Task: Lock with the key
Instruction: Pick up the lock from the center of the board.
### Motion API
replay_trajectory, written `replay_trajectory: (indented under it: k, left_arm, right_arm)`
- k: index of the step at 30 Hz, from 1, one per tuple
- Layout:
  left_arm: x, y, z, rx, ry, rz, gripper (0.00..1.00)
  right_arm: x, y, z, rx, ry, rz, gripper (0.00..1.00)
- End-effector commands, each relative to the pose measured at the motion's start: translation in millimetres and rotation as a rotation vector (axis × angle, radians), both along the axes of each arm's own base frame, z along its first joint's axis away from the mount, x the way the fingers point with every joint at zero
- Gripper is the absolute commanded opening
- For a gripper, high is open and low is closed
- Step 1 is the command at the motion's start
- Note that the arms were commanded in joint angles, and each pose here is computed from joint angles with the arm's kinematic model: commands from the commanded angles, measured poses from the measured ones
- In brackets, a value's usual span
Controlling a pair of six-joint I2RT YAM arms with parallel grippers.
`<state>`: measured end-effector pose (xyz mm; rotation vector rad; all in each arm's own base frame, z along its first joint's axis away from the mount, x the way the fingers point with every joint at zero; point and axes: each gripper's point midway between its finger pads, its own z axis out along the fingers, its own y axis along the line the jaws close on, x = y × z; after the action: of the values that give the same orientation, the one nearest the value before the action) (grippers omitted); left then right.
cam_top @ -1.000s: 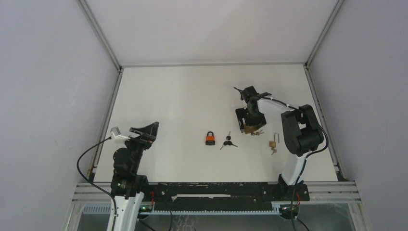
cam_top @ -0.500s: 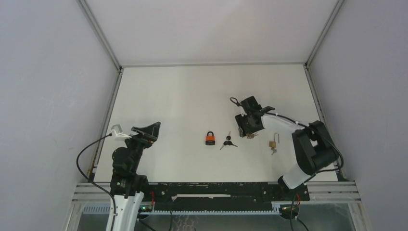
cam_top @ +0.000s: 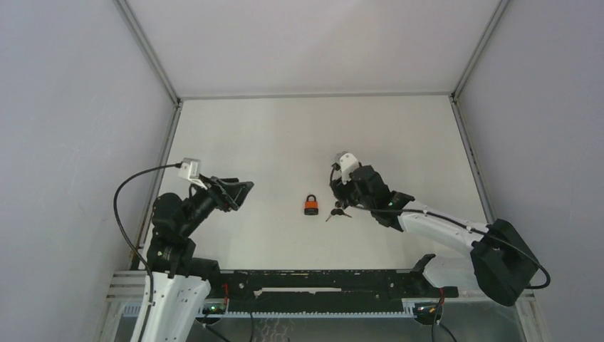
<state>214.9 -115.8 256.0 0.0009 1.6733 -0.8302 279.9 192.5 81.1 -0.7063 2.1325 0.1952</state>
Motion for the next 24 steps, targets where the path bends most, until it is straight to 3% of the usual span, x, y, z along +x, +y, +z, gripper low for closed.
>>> replay_trajectory:
  k: [1,8,15,24]
  left_arm:
    - [-22.9,-35.0,28.8,0.128,-0.084,-0.230,0.69]
    - [-23.7,-55.7,52.0,0.219,-0.076,-0.315,0.83]
    - [-38.3,-66.8,50.8,0.172,-0.052,-0.392,0.82]
    - [-47.6,-67.9,44.0,0.176,-0.028,-0.423,0.72]
  right_arm:
    - [-0.5,85.1,149.9,0.294,-0.460,0.193,0.00]
    - [-58.9,152.9,237.5,0.390,-0.658,0.395,0.00]
    - [-97.0,197.4,275.5,0.431,-0.733,0.516,0.00]
    - [-99.1,211.1,283.6,0.413,-0.753,0.531,0.00]
